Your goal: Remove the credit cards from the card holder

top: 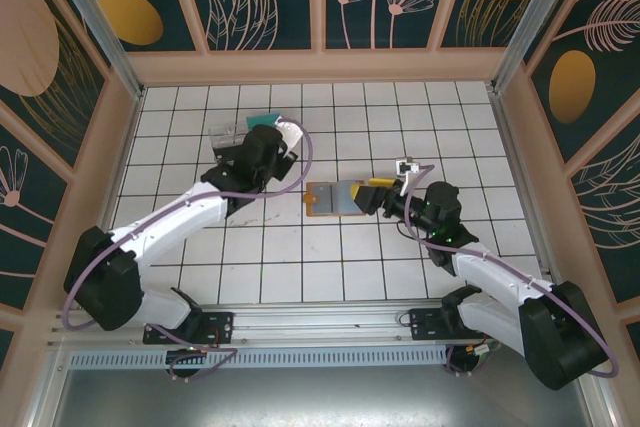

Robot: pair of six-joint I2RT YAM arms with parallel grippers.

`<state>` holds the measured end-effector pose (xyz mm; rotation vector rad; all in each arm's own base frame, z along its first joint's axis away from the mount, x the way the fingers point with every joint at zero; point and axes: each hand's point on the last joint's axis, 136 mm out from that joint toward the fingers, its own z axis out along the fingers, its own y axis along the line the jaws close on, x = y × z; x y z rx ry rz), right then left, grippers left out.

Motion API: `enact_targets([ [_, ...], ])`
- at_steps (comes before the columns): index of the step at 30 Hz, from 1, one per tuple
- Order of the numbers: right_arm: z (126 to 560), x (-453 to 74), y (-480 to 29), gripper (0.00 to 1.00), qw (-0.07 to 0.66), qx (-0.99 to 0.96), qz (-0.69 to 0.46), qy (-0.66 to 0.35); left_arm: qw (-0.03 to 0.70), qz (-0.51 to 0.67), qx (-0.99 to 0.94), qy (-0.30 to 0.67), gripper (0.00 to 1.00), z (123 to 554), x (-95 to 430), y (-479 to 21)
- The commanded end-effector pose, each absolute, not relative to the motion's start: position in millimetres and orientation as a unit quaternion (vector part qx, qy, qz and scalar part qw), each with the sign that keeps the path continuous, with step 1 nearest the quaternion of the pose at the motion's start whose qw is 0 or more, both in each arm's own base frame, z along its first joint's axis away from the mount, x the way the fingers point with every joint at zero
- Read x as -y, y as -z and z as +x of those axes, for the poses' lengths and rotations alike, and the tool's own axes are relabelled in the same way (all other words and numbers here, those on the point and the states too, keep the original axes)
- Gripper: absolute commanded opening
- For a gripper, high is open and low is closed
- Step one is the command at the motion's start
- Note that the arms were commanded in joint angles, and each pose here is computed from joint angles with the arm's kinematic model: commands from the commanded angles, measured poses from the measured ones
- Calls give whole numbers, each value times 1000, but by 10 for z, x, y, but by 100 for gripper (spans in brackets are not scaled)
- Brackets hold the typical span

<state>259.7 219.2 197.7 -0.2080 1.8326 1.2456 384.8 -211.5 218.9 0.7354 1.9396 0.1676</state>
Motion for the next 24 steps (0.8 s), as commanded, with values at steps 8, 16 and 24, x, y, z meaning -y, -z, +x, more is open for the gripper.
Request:
enact_targets([
  [8,2627,-2151,-1935,99,439,-749,-63,-491,463,477,-715,-215,0,4383,1612,-2119],
  [16,2669,-2155,-1840,99,433,-759,-58,-483,446,566,-660,-212,0,4600,1523,-2033],
  [24,2717,-2185,-1707,99,417,-771,-53,-478,419,597,-640,-241,0,4724,1496,-1831],
])
